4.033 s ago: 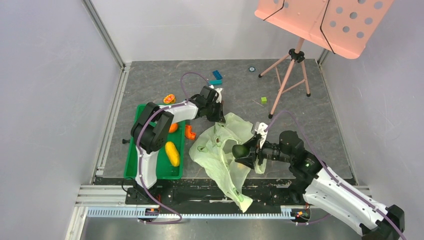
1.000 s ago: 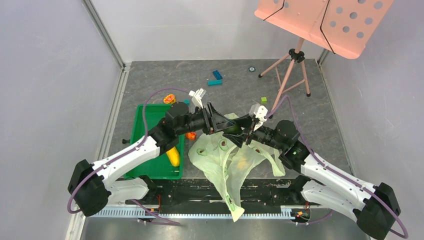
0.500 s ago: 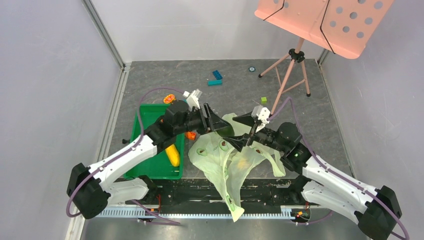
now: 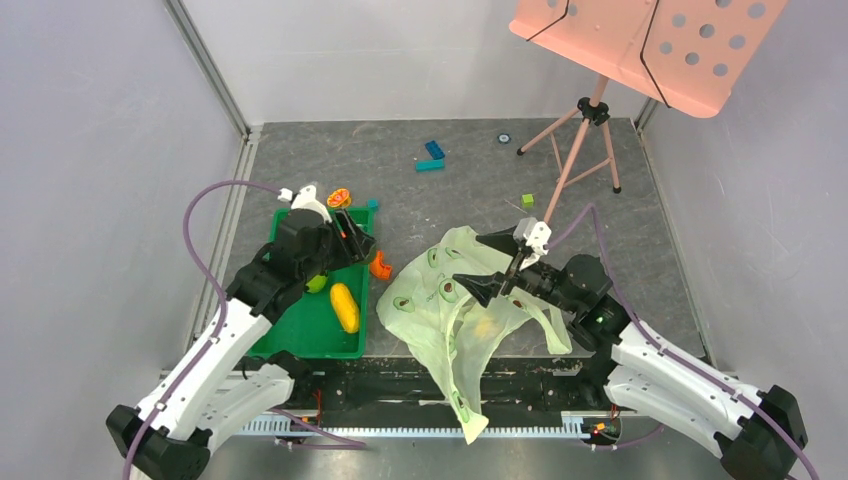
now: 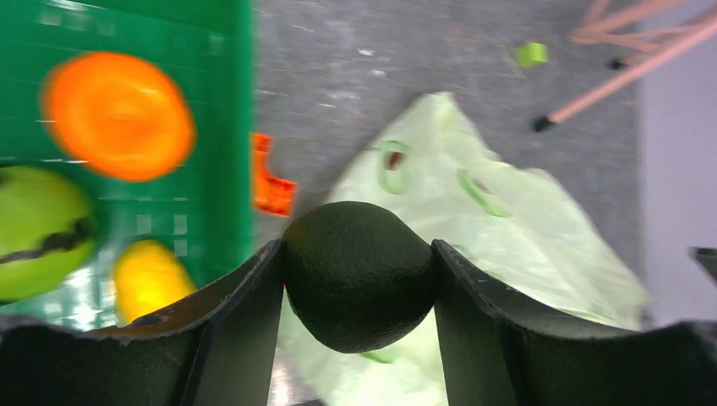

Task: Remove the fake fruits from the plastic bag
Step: Place the fake fruit in the bin.

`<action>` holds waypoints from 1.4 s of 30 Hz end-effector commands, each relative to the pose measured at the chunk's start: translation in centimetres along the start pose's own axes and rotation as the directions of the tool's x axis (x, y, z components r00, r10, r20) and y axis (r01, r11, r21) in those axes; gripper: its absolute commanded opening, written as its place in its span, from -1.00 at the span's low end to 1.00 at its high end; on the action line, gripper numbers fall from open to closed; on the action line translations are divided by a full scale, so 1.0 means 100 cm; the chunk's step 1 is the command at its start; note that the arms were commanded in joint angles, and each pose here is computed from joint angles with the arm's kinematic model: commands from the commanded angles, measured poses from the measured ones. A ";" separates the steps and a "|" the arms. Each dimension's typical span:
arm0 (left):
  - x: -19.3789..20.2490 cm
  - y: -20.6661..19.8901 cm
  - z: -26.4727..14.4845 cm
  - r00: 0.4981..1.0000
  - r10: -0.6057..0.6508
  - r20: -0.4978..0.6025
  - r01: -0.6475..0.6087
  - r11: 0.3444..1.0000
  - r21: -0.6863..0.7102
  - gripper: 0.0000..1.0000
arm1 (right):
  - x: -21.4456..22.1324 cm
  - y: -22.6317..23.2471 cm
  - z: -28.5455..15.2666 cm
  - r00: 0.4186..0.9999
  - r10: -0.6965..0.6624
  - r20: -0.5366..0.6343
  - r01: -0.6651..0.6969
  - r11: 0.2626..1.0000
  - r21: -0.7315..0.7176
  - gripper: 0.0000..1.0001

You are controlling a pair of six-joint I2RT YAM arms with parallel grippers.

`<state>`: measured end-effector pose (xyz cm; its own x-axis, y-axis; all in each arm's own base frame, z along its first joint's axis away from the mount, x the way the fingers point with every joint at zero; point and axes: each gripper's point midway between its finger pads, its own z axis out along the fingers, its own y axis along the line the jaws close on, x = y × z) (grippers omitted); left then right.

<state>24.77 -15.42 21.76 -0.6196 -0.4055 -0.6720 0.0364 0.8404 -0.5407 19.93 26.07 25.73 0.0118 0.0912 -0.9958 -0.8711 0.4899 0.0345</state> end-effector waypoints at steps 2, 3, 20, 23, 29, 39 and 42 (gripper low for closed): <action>-0.019 0.066 -0.019 0.975 0.219 0.026 -0.198 0.922 -0.334 -0.31 | 0.001 -0.004 -0.003 1.000 -0.012 0.004 0.012 1.000 0.029 0.96; -0.019 0.074 -0.019 0.971 0.241 0.014 -0.219 0.903 -0.369 -0.31 | 0.001 -0.004 -0.003 1.000 -0.012 -0.001 0.012 1.000 0.028 0.96; 0.020 0.107 0.033 0.940 0.275 -0.203 -0.338 0.837 -0.430 -0.30 | 0.008 -0.004 -0.011 1.000 -0.012 -0.023 0.013 0.999 0.040 0.96; 0.026 0.112 0.038 0.949 0.249 -0.192 -0.310 0.840 -0.445 -0.31 | 0.011 -0.003 -0.011 0.999 -0.008 -0.032 0.009 0.999 0.035 0.96; 0.038 0.135 0.042 0.955 0.224 -0.195 -0.295 0.798 -0.526 -0.12 | 0.015 -0.003 -0.013 0.999 -0.008 -0.050 0.010 0.999 0.035 0.96; 0.048 0.144 0.045 0.955 0.212 -0.208 -0.293 0.791 -0.537 0.53 | 0.012 -0.031 -0.027 0.990 0.089 -0.108 -0.060 0.968 0.243 0.96; 0.048 0.141 0.045 0.956 0.209 -0.207 -0.289 0.800 -0.526 0.71 | 0.025 -0.050 -0.043 0.961 0.174 -0.216 -0.076 0.915 0.397 0.96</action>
<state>24.68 -6.94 7.63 -0.7932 -0.0842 -0.6031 -0.1591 0.9846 0.0718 20.72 22.95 22.50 -0.1251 0.0039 -0.9921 -0.7634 0.6384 0.0988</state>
